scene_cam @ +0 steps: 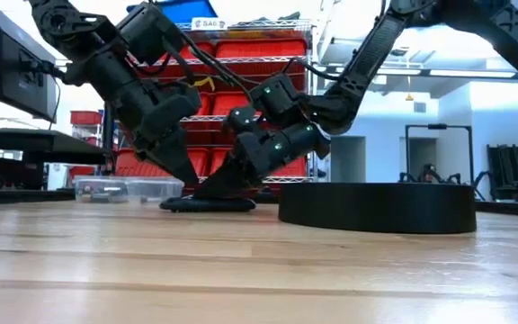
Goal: Insert battery
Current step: Insert the silver battery into the remote
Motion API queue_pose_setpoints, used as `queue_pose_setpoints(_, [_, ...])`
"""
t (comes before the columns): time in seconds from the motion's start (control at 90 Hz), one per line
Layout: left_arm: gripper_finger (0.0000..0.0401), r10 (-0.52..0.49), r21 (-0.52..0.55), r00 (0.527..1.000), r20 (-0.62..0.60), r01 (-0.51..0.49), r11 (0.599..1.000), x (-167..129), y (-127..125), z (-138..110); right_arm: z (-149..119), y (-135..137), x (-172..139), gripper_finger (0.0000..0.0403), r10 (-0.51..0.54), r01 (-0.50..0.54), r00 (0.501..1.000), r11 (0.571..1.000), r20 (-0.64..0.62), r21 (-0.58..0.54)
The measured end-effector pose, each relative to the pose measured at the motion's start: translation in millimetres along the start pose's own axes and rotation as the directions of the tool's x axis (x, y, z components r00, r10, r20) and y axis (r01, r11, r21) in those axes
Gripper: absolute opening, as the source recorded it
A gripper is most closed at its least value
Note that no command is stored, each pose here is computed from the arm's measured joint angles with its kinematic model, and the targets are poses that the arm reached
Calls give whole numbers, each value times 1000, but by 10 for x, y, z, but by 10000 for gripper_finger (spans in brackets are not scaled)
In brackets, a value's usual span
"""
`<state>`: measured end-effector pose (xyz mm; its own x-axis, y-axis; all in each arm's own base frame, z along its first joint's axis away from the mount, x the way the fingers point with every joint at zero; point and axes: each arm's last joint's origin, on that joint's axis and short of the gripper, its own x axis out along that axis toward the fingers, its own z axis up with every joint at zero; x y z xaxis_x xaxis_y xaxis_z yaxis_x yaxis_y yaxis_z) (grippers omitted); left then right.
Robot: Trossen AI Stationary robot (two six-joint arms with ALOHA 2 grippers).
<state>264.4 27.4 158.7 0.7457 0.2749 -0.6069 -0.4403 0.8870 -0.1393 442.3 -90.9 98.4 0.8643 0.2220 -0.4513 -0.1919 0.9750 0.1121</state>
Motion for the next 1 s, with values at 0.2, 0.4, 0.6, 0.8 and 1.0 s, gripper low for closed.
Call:
queue_pose_setpoints(0.2, [4, 7, -3, 1000, 14, -7, 1000, -3, 0, 16, 135, -18, -90, 0, -32, 32, 999, 999, -5, 16])
queue_pose_setpoints(0.4, [4, 1, -1, 1000, 4, -1, 1000, -1, 0, 8, 143, -33, -121, 0, -46, 46, 998, 999, -35, 13])
queue_pose_setpoints(0.6, [4, -2, 3, 1000, -12, 2, 1000, 1, 1, -10, 190, -29, -126, 0, -72, 71, 997, 997, -18, -12])
queue_pose_setpoints(0.8, [4, 34, 15, 999, -41, -34, 999, -1, 22, -45, 162, -82, -151, 0, -88, 89, 995, 996, -40, 26])
queue_pose_setpoints(1.0, [4, 41, 13, 999, -32, -40, 999, 0, 22, -38, 115, -84, -154, 0, -106, 109, 991, 993, -87, 39])
